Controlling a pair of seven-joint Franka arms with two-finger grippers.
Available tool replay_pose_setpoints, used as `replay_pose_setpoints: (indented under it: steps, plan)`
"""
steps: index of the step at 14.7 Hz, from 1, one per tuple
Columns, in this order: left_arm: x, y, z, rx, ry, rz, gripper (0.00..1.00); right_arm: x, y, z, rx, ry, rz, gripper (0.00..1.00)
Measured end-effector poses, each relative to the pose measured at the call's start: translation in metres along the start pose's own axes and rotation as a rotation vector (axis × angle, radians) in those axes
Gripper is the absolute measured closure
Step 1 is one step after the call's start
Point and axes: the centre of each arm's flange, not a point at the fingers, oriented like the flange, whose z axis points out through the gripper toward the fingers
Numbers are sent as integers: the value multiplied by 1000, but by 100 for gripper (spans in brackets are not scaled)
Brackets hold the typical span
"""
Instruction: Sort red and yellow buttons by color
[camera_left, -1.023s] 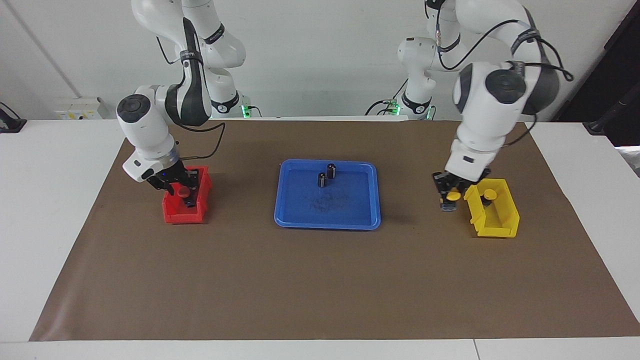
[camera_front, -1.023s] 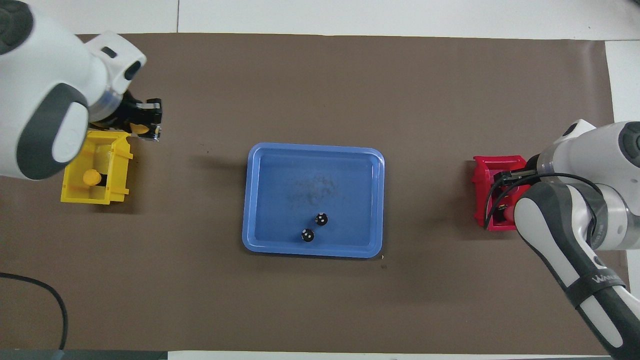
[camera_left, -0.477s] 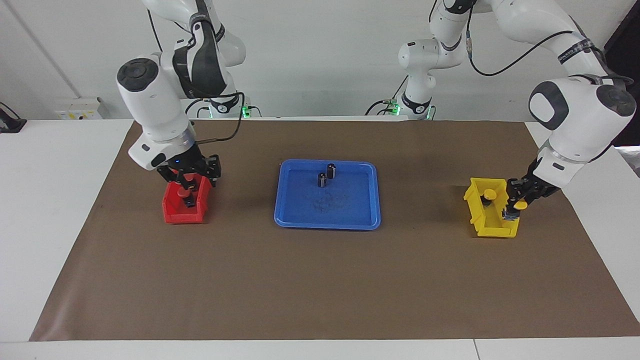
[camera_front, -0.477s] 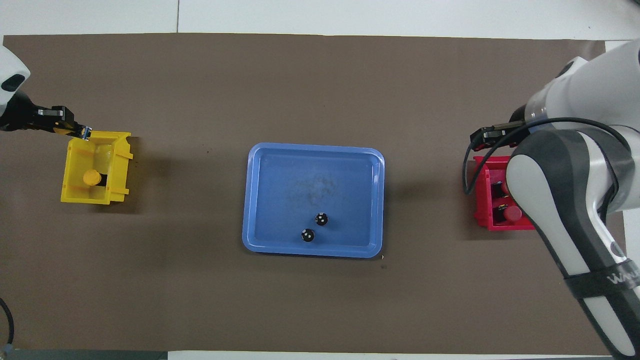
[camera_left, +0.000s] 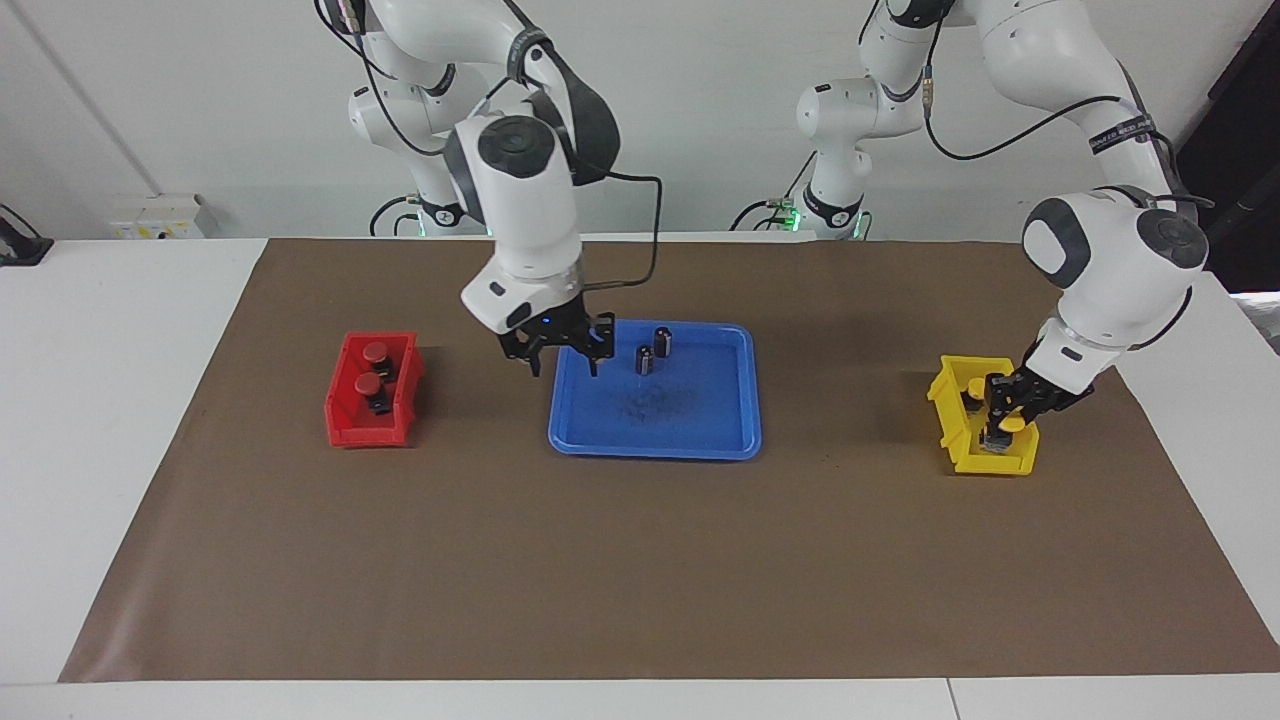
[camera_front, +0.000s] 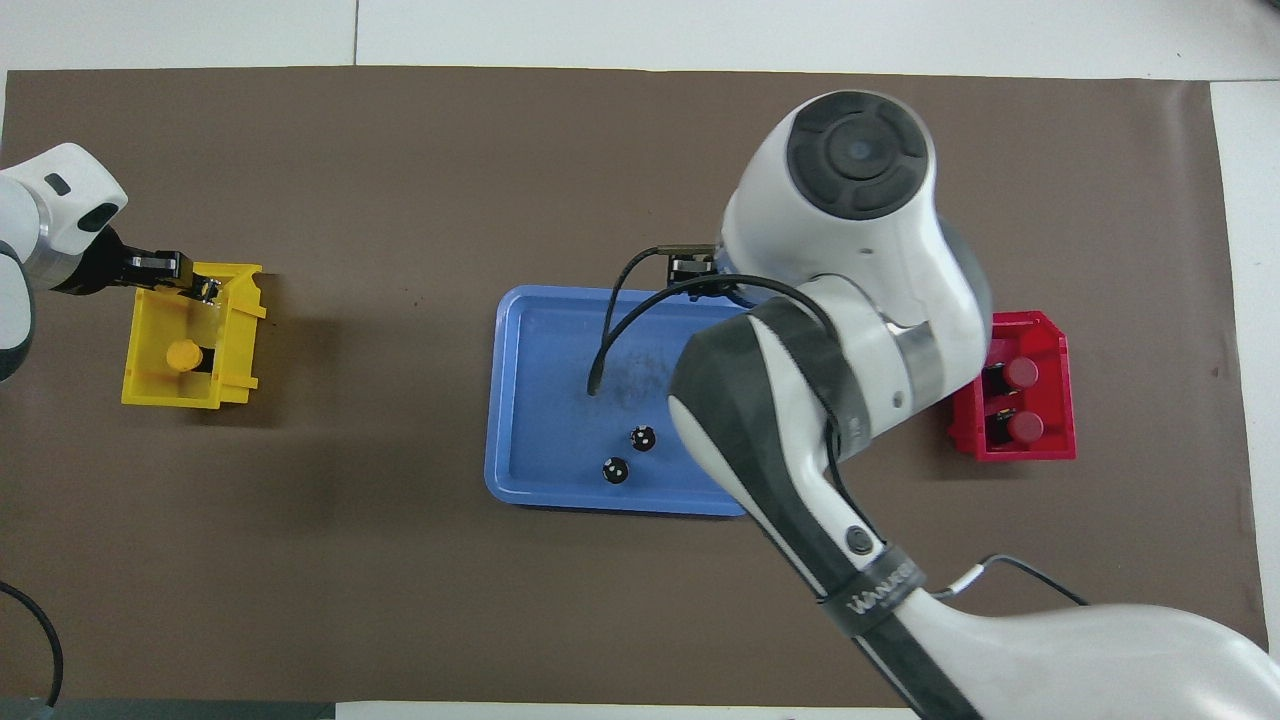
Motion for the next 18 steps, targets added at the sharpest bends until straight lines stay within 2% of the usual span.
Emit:
replay_pose_setpoints:
  steps: [2, 4, 8, 11, 12, 15, 18]
  plan:
    - [-1, -2, 9, 1, 2, 25, 59, -12, -38, 32, -14, 19, -2, 21]
    - [-2, -7, 18, 1, -3, 33, 59, -16, -50, 55, -28, 16, -5, 21]
    - [-8, -18, 35, 6, 10, 35, 59, -2, -35, 57, -37, 19, 24, 18]
    - [-10, -18, 40, 9, 22, 36, 59, 11, -15, 49, -67, 36, 44, 8]
    - [-10, -17, 40, 8, 23, 37, 59, 20, 2, 37, -75, 40, 70, 1]
    - [-10, -15, 40, 7, 23, 39, 59, 49, 94, -36, -91, 40, 152, 0]
    - [-10, -15, 40, 6, 23, 38, 59, 47, 188, -103, -105, -7, 145, 0]
